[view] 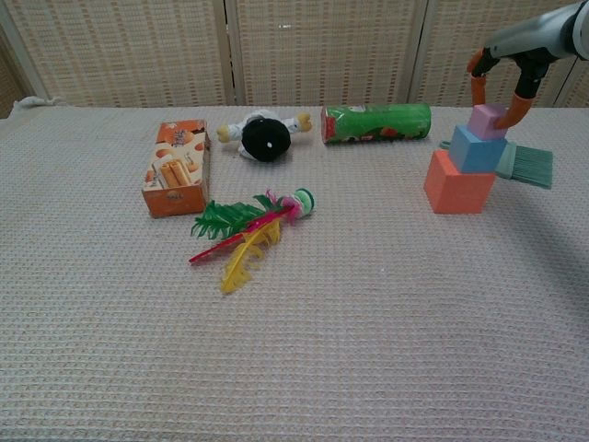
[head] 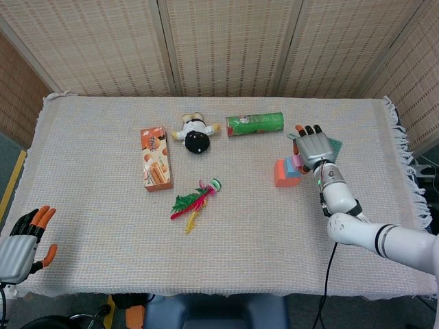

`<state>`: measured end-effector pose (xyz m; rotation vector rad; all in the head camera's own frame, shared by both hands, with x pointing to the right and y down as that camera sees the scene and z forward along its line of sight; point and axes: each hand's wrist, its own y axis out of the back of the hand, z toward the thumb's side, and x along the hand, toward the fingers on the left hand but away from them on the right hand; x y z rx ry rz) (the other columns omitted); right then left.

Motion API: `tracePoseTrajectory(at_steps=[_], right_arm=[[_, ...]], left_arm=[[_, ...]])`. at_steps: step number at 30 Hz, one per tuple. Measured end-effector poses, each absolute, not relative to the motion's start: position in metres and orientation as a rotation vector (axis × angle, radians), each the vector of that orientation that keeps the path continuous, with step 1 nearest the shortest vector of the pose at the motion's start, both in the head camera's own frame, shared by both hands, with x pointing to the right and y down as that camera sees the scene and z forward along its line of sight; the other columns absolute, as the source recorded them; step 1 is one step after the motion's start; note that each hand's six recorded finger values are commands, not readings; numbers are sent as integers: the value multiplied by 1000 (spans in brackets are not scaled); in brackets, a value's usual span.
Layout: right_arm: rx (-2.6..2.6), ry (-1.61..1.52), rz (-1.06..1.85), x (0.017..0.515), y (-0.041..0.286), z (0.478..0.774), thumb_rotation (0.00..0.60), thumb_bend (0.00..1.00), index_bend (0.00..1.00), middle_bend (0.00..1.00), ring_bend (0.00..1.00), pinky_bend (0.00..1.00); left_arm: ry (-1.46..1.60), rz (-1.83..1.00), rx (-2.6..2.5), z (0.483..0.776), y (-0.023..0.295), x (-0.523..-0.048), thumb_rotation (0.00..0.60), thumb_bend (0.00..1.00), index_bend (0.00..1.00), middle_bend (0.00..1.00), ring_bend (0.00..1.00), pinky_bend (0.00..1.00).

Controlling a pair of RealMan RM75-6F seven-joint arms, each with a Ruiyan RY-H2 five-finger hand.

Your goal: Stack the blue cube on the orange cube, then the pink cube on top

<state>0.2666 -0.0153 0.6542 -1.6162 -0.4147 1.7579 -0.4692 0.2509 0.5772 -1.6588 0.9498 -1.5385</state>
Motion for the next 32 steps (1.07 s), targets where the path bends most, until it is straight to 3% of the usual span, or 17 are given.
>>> tracePoseTrajectory(at_steps=[6,11,18,23,29,32], right_arm=[[-1608,-436,1757,271,-18,645,600,141,281,20,0,0],[-1599,-502,1739,282,-18,626,600,141,52,20,0,0],[-1548,-653,1603,316,12,601,600,141,0,0,0,0],[-1463,-755,1489,367,82,588,600,141,0,0,0,0],[-1444,-822,1531,423,210,587,600,140,0,0,0,0],[-1504,-817,1507,419,233,584,600,141,0,0,0,0]], left_arm=[[950,-1536,-1658,577,251,-469,600,455,0,0,0,97],[953,-1532,-1656,575,251,-469,600,455,0,0,0,97],[969,-1519,-1635,571,250,-469,600,456,0,0,0,98],[986,-1524,-1590,570,247,-472,600,456,0,0,0,97],[996,-1530,-1550,570,246,-473,600,456,0,0,0,97],[987,-1532,-1550,571,247,-471,600,456,0,0,0,97]])
